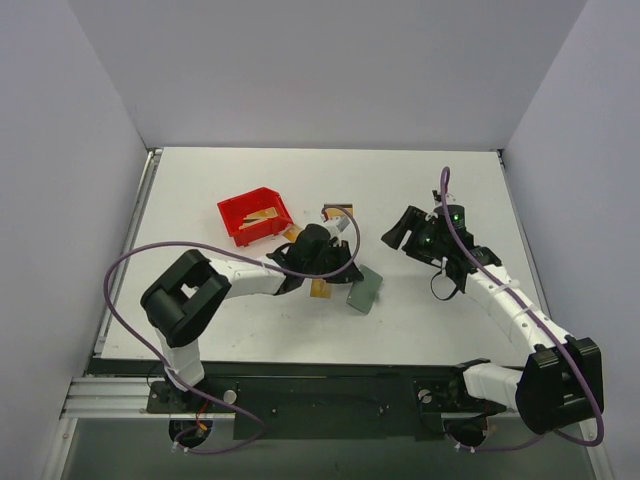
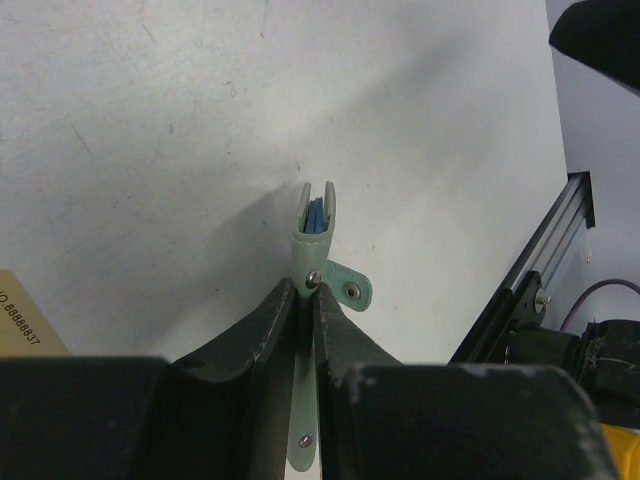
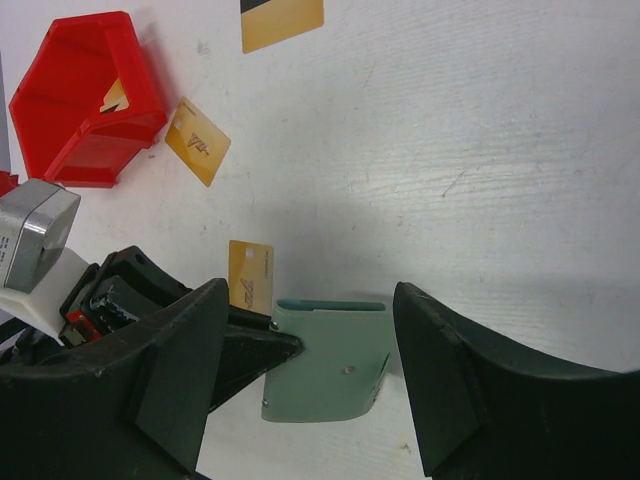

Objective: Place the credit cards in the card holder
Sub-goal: Open the card holder at the center of the board.

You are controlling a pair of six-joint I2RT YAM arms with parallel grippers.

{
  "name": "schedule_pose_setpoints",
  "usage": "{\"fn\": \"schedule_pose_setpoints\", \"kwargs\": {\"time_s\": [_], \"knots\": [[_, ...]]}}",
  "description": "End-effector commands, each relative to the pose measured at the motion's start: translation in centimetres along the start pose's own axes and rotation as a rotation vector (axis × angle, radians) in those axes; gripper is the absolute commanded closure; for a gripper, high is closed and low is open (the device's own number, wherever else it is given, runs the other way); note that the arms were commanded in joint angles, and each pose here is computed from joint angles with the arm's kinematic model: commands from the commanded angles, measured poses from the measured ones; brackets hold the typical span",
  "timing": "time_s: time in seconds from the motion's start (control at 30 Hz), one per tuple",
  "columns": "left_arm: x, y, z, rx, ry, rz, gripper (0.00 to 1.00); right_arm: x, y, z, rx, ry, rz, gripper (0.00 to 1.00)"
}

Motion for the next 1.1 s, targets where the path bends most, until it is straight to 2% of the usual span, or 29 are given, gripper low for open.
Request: {"fn": "schedule_pose_setpoints", "kwargs": {"time_s": [0.0, 0.2, 0.23, 0.3, 0.47, 0.63, 0.7, 0.97, 1.07], "knots": [[3.1, 0.1, -0.6, 0.025, 0.041, -0.073, 0.77, 0.5, -0.3, 0.2, 0.017, 0.003, -0.034, 0.38], [2.6, -0.9, 1.8, 0.194, 0.076, -0.047, 0.65, 0.4, -0.1, -0.2, 0.005, 0.005, -0.036, 0.37], [2.5, -1.0, 2.1, 0.210, 0.084, -0.039, 0.59, 0.3, 0.0, -0.3, 0.004, 0.002, -0.035, 0.36], [2.5, -1.3, 2.4, 0.235, 0.094, -0.035, 0.56, 0.3, 0.0, -0.3, 0.009, 0.003, -0.040, 0.34], [2.9, -2.3, 2.9, 0.294, 0.119, -0.037, 0.53, 1.1, -0.3, -0.2, 0.014, -0.012, -0.094, 0.28], [4.3, -4.3, 3.2, 0.359, 0.150, -0.088, 0.51, 3.0, -0.8, -0.4, -0.009, -0.043, -0.199, 0.23], [3.8, -5.4, 3.7, 0.392, 0.152, -0.069, 0.51, 3.8, -1.1, -0.2, -0.005, -0.051, -0.239, 0.23], [3.4, -9.6, 5.6, 0.504, 0.145, -0.093, 0.51, 3.0, -1.0, -0.7, -0.001, -0.052, -0.212, 0.23], [2.6, -11.0, 6.6, 0.553, 0.143, -0.094, 0.51, 3.2, -1.6, -2.2, -0.065, -0.047, -0.275, 0.22]]}}
Point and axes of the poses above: each gripper's point midway between its finger pads, its own y axis out along the fingers, its own z axis along the line the jaws close on, x = y × z, the point moved 3 cm from there along -y, back along the fingers, and after that the axes turned 12 degrees about y, right-handed, at the moved point
